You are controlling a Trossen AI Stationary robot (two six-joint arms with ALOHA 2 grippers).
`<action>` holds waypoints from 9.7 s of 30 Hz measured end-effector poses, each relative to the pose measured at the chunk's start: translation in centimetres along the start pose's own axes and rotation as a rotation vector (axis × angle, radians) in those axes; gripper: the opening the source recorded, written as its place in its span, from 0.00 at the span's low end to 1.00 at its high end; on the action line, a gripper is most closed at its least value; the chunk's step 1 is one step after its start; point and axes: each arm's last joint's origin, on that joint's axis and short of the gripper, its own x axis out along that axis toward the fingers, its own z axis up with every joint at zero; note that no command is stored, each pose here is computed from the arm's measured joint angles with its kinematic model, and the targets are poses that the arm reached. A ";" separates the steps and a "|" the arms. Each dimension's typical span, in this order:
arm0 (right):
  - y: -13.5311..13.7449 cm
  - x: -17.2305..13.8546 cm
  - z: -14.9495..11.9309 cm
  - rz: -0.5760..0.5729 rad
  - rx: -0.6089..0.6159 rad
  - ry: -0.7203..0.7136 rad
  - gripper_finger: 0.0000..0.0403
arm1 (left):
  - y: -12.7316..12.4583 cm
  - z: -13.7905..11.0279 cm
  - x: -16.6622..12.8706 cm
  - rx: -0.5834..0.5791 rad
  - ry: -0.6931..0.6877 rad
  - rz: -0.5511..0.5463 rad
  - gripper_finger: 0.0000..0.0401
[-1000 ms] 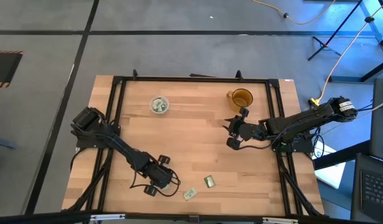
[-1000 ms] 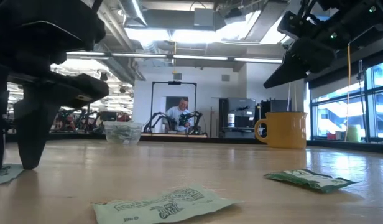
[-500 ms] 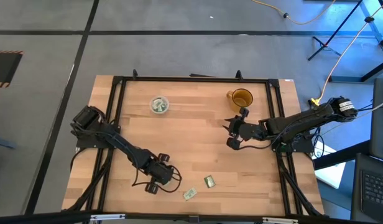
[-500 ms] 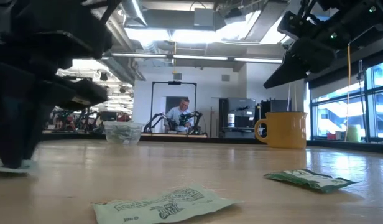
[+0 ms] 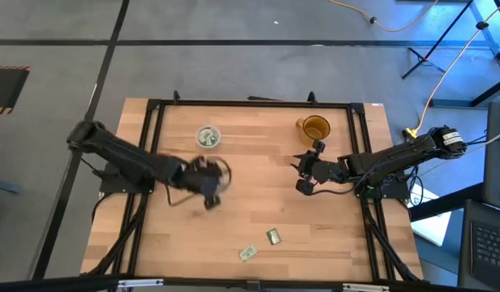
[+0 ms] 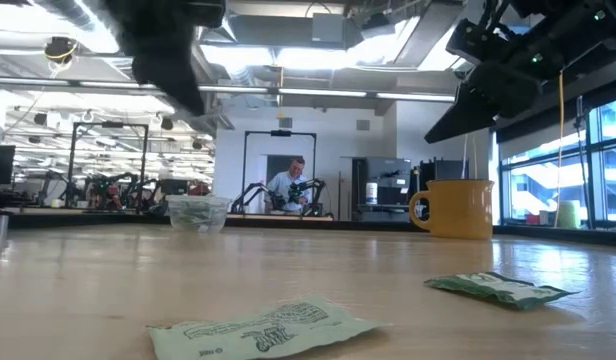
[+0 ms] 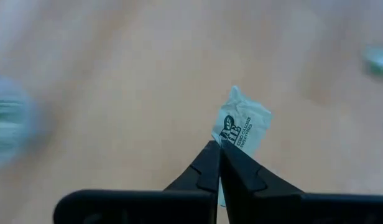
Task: Pick and place Stevia / Truvia into bins
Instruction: Put the stevia packet into the transparent container, then put the truvia packet into the transparent container, then put the stevia packet into the transparent container
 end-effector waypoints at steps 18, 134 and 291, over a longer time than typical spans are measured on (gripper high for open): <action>0.1 0.0 -0.1 0.033 -0.003 0.014 0.35 | 16.8 3.4 3.0 -0.253 0.117 0.389 0.01; 18.0 2.6 4.5 0.333 -0.472 0.275 0.04 | -0.3 -1.3 1.8 -0.007 -0.657 -0.455 0.25; 3.7 -1.4 4.6 -0.163 -0.021 0.220 0.29 | -15.5 -2.3 14.5 0.633 0.066 -0.490 0.33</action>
